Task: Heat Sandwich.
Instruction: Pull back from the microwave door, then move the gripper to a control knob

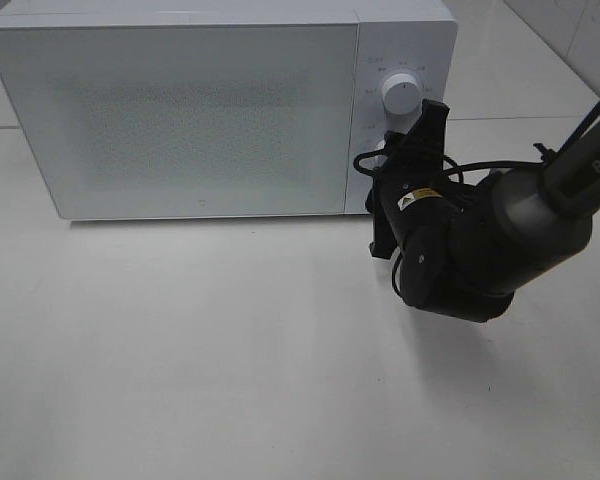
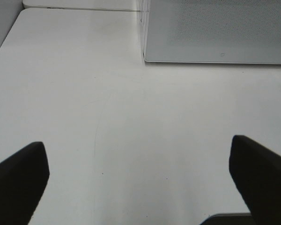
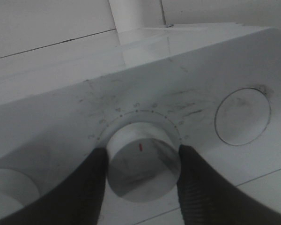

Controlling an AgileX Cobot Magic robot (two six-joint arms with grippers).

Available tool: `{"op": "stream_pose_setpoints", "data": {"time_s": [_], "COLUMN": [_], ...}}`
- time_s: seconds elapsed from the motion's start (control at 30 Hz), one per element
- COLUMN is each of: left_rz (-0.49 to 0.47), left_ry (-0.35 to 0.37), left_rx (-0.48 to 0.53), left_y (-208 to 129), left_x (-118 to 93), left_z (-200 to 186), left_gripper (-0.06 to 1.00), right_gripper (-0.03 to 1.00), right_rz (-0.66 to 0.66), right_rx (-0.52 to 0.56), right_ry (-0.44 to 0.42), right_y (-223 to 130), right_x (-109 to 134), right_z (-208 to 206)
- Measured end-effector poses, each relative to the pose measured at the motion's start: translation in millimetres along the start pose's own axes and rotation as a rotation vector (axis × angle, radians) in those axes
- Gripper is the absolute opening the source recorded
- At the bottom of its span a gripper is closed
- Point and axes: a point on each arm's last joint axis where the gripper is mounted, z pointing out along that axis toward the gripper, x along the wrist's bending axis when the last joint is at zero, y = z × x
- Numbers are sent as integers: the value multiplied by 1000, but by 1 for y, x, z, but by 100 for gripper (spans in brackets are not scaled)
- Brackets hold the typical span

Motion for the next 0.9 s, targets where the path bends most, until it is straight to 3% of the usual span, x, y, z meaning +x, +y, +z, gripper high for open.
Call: {"op": "stream_pose_setpoints", "data": {"time_s": [0.7, 0.9], "left_rz": [0, 0], "left_ry": [0, 0], "left_rx": [0, 0], "left_y": [0, 0], "left_x": [0, 0], "left_z": [0, 0], "left_gripper": [97, 97], "right_gripper": [43, 52], "right_rz": [-107, -179], "right_rx": [-2, 3], "right_ry": [0, 4], "right_y": [0, -1], "right_x": [0, 2], "right_z": [0, -1]}}
